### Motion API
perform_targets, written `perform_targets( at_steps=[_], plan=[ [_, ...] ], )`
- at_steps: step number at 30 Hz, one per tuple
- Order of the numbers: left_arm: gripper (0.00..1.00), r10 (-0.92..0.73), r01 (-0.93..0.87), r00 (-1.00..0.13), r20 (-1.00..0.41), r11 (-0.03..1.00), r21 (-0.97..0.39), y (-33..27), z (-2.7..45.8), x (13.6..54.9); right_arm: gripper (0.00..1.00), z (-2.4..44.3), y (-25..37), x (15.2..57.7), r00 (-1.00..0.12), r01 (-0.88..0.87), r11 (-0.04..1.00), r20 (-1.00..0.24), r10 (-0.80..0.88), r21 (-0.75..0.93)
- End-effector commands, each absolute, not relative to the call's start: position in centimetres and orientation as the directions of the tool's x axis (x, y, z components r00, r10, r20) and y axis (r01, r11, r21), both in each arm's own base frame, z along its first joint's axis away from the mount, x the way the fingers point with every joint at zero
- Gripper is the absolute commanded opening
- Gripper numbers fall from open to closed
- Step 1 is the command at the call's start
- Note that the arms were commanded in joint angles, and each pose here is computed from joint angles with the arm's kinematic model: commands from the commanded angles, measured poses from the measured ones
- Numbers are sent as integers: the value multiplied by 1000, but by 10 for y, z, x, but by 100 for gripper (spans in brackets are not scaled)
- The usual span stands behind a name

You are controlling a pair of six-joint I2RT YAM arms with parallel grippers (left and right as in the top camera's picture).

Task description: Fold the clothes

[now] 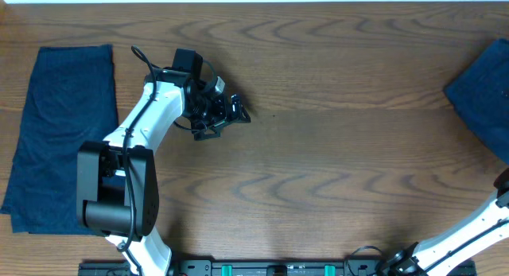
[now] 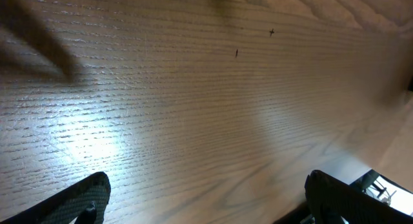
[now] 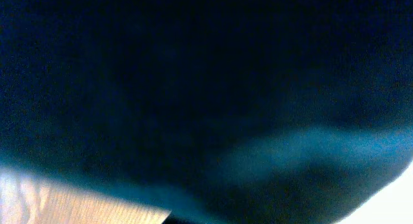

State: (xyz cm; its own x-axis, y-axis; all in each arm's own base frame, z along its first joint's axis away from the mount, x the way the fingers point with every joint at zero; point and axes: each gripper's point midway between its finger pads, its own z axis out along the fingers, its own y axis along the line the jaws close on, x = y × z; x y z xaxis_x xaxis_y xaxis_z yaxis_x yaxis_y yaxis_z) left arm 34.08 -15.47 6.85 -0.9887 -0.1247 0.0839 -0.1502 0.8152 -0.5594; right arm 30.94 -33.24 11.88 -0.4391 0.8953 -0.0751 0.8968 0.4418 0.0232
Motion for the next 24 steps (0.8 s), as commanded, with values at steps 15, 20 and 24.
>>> perform_targets(
  at_steps=[15, 20, 24],
  plan=[
    [98, -119, -137, -991, 69, 822, -553, -151, 69, 341, 1, 140, -362, 404, -580, 691, 701, -444, 683, 175],
    [98, -118, -142, -990, 79, 823, -550, -151, 69, 339, 1, 133, -385, 377, -509, 833, 550, -453, 731, -48],
    [98, -118, -142, -990, 79, 823, -550, -151, 69, 339, 1, 123, -400, 353, -492, 867, 465, -462, 738, -181]
  ],
)
